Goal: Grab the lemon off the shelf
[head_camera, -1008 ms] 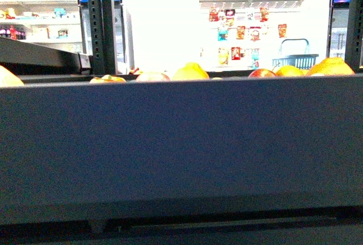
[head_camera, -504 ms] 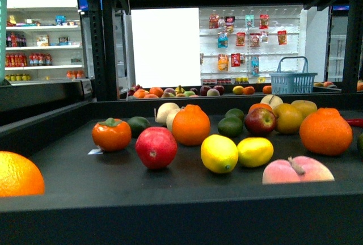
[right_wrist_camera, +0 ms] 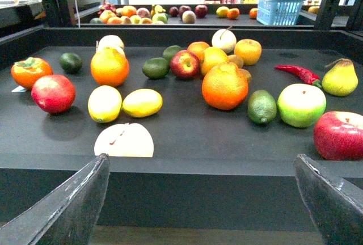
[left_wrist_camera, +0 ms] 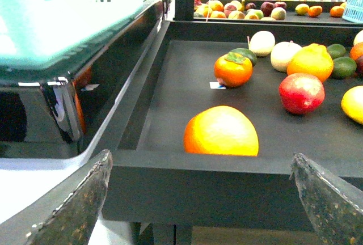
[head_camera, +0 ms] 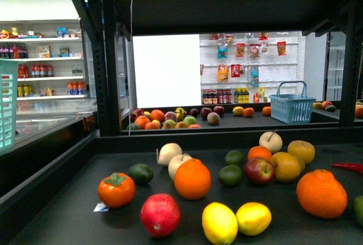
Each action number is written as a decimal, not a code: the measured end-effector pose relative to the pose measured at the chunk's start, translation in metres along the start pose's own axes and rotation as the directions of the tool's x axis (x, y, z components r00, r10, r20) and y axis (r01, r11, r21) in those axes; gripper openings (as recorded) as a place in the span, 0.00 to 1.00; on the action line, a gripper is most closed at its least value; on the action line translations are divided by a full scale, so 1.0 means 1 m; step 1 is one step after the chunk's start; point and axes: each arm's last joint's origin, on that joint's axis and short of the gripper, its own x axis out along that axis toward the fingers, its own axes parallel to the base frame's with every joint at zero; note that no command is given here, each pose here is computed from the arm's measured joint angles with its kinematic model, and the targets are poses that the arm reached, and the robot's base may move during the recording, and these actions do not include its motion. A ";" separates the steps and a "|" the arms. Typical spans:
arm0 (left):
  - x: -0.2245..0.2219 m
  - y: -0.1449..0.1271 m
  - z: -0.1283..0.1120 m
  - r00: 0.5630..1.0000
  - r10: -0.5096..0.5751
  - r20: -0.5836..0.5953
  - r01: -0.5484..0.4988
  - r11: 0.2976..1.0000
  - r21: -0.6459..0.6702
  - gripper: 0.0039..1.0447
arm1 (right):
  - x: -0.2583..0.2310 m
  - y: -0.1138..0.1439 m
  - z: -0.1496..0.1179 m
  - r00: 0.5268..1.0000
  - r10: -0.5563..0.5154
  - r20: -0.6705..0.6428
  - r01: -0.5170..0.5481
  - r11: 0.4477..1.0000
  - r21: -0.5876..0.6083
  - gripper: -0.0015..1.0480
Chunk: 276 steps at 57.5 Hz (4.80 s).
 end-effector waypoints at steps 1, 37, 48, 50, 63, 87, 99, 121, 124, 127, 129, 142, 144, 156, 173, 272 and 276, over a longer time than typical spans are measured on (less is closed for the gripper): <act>0.000 0.000 0.000 1.000 0.000 0.000 0.000 1.000 0.000 0.92 | 0.000 0.000 0.000 1.000 0.000 0.000 0.000 1.000 0.000 0.93; 0.000 0.000 0.000 1.000 -0.001 0.000 0.001 1.000 0.000 0.92 | 0.000 0.000 0.000 1.000 0.000 0.000 0.000 1.000 0.003 0.93; 0.000 0.000 0.000 1.000 0.000 0.000 0.000 1.000 0.000 0.92 | 0.000 0.000 0.000 1.000 -0.001 0.000 0.001 1.000 0.003 0.93; 0.000 0.000 0.000 1.000 0.000 0.000 0.000 1.000 0.000 0.92 | 0.000 0.000 0.000 1.000 0.000 0.000 0.000 1.000 0.003 0.93; 0.003 -0.002 -0.007 0.990 -0.098 -0.102 0.073 0.972 -0.224 0.92 | 0.000 0.000 0.000 1.000 0.000 0.000 0.000 1.000 0.003 0.93; 0.074 0.069 0.078 0.992 -0.060 -0.107 -0.048 0.611 -0.790 0.92 | 0.000 0.000 0.000 1.000 0.000 0.000 0.000 1.000 0.003 0.93; 0.133 0.113 0.098 0.996 -0.027 -0.083 -0.066 0.401 -0.914 0.92 | 0.000 0.000 0.000 1.000 0.000 0.000 0.000 1.000 0.003 0.93; 0.233 0.146 0.100 0.988 -0.003 -0.153 -0.147 0.275 -0.950 0.92 | 0.000 0.000 0.000 1.000 0.000 0.000 0.000 1.000 0.003 0.93; 0.242 0.148 0.098 0.987 -0.003 -0.161 -0.154 0.273 -0.950 0.92 | 0.000 0.000 0.000 1.000 0.000 0.000 0.000 1.000 0.003 0.93; 0.248 0.151 0.096 0.986 0.002 -0.166 -0.160 0.270 -0.949 0.92 | 0.000 0.000 0.000 1.000 0.000 0.000 0.000 1.000 0.003 0.93; 0.253 0.153 0.095 0.986 0.007 -0.168 -0.164 0.269 -0.949 0.92 | 0.000 0.000 0.000 1.000 0.000 0.000 0.000 1.000 0.003 0.93; 0.280 0.168 0.091 0.979 0.037 -0.199 -0.202 0.267 -0.942 0.92 | 0.000 0.000 0.000 1.000 0.000 0.000 0.000 1.000 0.003 0.93; 0.285 0.170 0.091 0.980 0.043 -0.196 -0.200 0.272 -0.941 0.92 | 0.000 0.000 0.000 1.000 0.000 0.000 0.000 1.000 0.003 0.93; 0.301 0.174 0.098 0.985 0.046 -0.165 -0.171 0.289 -0.942 0.92 | 0.000 0.000 0.000 1.000 0.000 0.000 0.000 1.000 0.003 0.93; 0.308 0.173 0.092 0.977 0.056 -0.206 -0.213 0.291 -0.933 0.56 | 0.000 0.000 0.000 1.000 0.000 0.000 0.000 1.000 0.003 0.93; 0.307 -0.064 0.105 0.666 -0.709 -0.233 0.260 0.513 -0.818 0.10 | 0.000 0.000 0.000 1.000 0.000 0.000 0.000 1.000 0.003 0.93; 0.308 -0.072 0.105 0.649 -0.727 -0.222 0.287 0.504 -0.814 0.10 | 0.000 0.000 0.000 1.000 0.000 0.000 0.000 1.000 0.003 0.93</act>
